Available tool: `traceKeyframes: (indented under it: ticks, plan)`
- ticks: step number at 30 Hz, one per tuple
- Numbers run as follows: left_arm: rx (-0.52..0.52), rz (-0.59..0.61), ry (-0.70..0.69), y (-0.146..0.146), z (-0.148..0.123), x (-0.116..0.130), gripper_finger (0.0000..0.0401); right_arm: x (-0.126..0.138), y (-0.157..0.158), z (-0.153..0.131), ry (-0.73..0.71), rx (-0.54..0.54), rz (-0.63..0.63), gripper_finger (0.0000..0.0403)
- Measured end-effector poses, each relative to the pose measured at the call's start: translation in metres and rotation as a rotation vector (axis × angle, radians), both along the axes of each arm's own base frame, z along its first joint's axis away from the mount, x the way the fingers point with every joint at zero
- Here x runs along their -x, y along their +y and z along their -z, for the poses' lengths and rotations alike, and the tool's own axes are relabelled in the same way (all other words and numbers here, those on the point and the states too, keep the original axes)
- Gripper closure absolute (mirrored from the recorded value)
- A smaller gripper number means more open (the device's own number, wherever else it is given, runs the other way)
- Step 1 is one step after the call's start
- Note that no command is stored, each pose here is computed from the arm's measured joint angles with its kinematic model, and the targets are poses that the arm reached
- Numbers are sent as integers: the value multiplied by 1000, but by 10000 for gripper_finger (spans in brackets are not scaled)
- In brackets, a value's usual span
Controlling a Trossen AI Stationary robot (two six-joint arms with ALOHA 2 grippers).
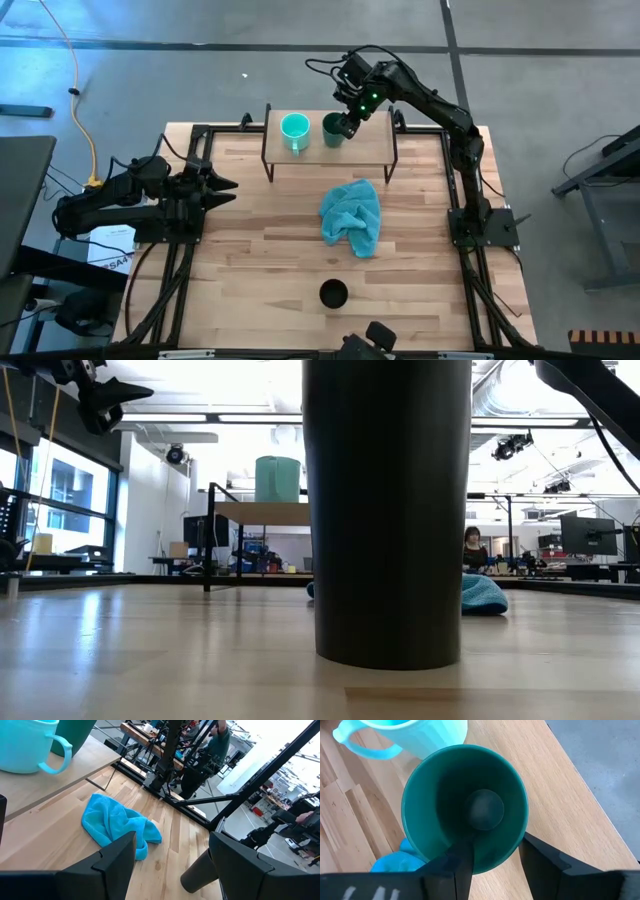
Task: Stack small to large cups/mugs on shelf
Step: Put the green cup on the shelf
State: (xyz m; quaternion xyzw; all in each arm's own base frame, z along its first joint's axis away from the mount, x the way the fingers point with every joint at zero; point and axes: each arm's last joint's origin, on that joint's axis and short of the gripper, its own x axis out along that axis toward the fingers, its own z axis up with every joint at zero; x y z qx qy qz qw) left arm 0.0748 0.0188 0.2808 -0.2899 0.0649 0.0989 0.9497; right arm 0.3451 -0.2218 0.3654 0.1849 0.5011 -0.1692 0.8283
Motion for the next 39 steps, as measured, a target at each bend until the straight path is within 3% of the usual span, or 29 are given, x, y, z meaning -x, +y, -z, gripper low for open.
traceKeyframes:
  ticks: [39]
  plan:
    - [1,-1,-1,0,0,0,162,4,3,-11,-39,-5,7,233]
